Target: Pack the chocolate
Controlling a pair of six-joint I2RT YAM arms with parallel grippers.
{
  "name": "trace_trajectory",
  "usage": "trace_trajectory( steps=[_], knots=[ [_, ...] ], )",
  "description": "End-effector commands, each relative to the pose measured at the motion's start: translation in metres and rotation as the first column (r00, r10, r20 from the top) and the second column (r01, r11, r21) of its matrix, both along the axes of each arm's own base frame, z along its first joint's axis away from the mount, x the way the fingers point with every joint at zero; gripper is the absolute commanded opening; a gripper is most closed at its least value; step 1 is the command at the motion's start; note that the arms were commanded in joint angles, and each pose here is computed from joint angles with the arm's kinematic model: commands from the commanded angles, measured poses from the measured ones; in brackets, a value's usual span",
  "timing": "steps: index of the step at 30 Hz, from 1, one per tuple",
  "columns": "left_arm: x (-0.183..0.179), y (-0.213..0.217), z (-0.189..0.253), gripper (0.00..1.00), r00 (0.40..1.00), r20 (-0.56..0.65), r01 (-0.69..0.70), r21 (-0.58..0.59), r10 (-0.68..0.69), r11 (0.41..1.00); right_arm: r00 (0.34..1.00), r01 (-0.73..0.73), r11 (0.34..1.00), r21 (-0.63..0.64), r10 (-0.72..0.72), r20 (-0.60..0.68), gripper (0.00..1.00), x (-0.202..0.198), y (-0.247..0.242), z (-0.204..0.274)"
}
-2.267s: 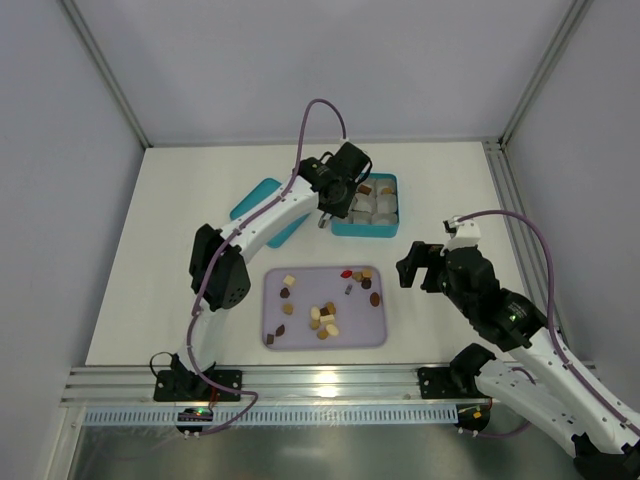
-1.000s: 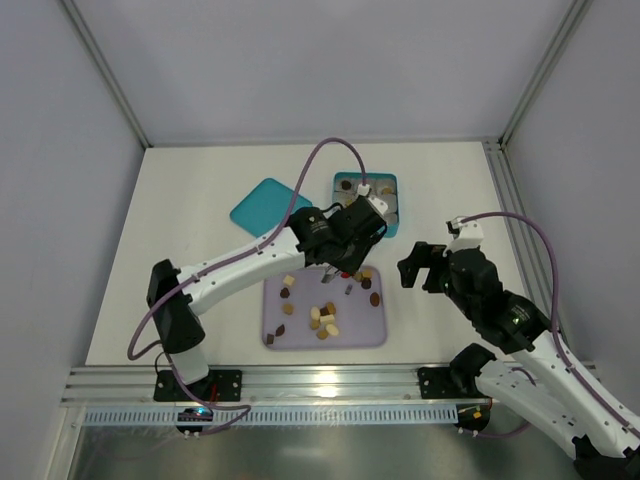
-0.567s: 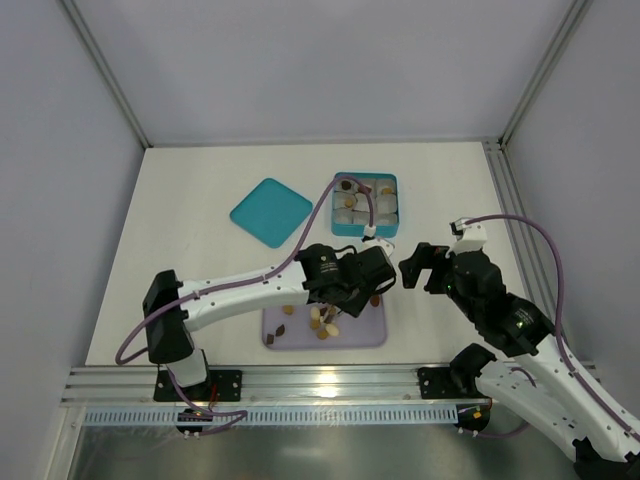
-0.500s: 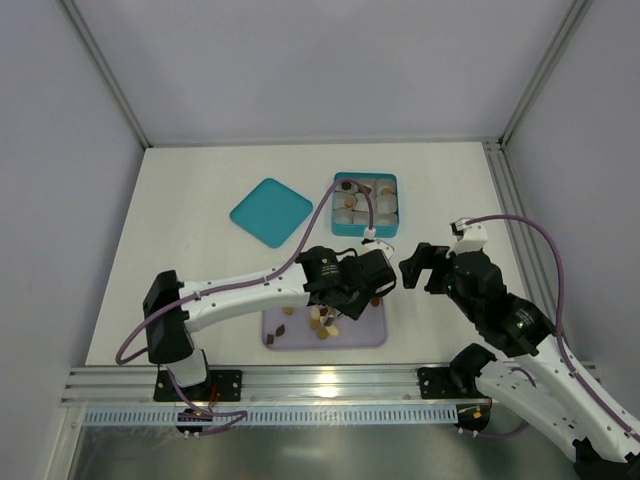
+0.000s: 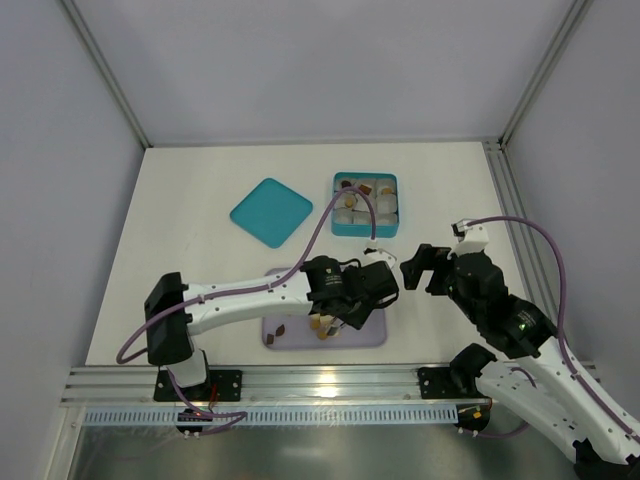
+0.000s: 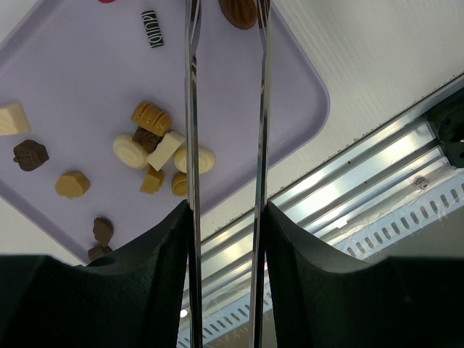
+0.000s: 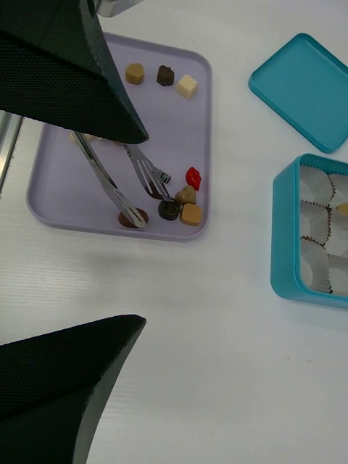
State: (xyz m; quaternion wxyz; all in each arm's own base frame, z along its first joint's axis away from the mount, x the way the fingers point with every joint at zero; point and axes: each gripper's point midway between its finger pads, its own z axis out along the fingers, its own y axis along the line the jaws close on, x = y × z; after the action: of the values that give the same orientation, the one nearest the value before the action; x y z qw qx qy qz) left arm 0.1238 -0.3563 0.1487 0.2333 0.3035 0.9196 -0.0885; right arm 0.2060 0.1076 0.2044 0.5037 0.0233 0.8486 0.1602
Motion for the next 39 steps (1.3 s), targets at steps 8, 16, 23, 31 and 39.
trace_trajectory(
  steps=[8,16,23,31,39],
  knots=[
    [-0.003,-0.016,-0.011,0.43,1.0,-0.016,-0.001,-0.028,0.0,1.0,1.0,0.016,1.0,0.011,-0.016,0.017,1.0,0.001,-0.002,0.005],
    [-0.003,-0.015,-0.017,0.43,1.0,-0.022,-0.001,-0.014,0.001,1.0,1.0,0.017,1.0,0.008,-0.017,0.015,1.0,0.001,-0.003,0.005],
    [-0.005,-0.008,-0.016,0.43,1.0,-0.024,-0.013,-0.02,0.012,1.0,1.0,0.018,1.0,0.012,-0.018,0.015,1.0,0.002,-0.002,0.004],
    [-0.009,-0.006,-0.018,0.43,0.999,-0.036,-0.013,-0.023,0.012,1.0,1.0,0.018,1.0,0.015,-0.018,0.009,1.0,0.001,-0.002,0.001],
    [-0.012,-0.005,-0.016,0.43,0.999,-0.047,-0.008,-0.037,0.007,0.999,1.0,0.019,1.0,0.019,-0.019,0.011,1.0,0.001,-0.002,0.003]
  ],
)
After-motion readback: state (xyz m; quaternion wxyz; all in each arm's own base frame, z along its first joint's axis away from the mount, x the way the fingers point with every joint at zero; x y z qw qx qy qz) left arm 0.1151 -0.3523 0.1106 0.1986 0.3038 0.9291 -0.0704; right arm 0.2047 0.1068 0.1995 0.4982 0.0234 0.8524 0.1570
